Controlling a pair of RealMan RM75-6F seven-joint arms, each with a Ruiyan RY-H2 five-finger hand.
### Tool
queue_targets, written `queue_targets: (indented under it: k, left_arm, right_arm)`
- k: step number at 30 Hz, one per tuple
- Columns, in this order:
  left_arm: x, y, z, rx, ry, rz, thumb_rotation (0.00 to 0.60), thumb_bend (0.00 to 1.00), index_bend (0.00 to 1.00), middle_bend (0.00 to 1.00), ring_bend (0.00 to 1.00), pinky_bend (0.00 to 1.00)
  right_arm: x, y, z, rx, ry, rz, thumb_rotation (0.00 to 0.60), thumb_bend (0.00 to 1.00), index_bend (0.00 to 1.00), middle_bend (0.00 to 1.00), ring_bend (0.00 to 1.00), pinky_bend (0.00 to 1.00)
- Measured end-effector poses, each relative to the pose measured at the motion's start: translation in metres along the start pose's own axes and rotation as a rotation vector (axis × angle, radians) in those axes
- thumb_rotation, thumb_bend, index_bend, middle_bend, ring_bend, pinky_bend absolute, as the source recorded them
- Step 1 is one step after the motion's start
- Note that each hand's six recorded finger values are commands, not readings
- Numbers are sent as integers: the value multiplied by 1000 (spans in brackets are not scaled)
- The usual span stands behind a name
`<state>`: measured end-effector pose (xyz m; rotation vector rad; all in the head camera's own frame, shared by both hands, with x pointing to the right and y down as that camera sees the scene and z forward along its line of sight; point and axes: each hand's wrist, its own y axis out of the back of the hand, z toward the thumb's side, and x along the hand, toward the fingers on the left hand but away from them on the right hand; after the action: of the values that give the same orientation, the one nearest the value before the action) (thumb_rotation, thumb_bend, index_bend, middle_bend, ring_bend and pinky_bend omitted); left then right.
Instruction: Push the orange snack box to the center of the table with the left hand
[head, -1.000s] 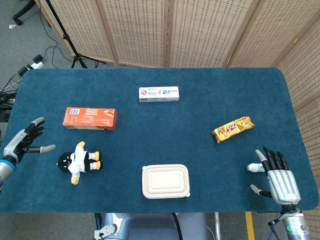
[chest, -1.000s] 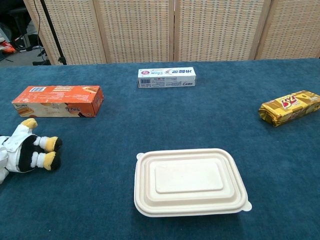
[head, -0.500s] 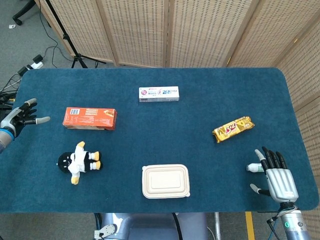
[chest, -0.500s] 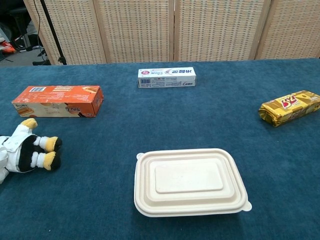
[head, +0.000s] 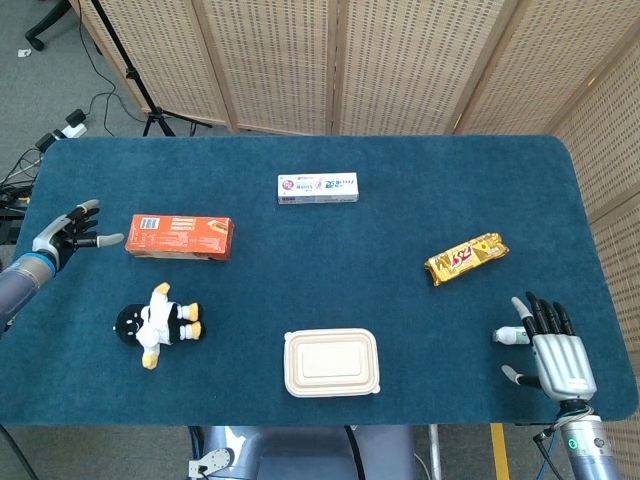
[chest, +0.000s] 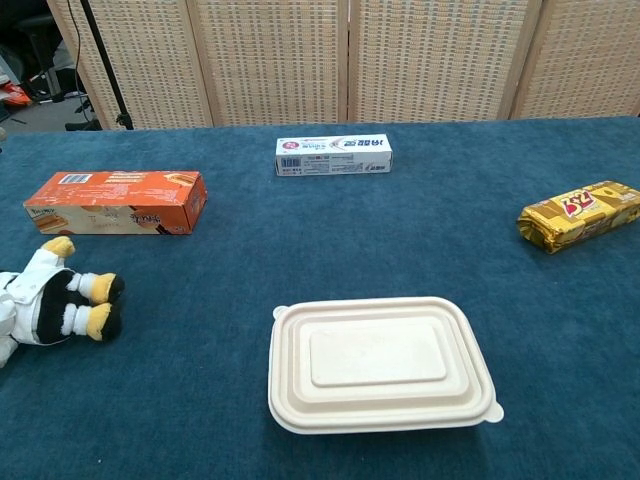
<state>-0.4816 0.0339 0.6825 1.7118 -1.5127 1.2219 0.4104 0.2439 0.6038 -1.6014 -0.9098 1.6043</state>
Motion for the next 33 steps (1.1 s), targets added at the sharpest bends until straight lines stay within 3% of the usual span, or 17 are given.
queue_targets:
  k: [33]
  left_arm:
    - [28,-46,-21,90,-9,-95,600,70,0,0,0,0]
  right_arm:
    - [1,-1,3,-3,11,4,600,53,18,0,0,0]
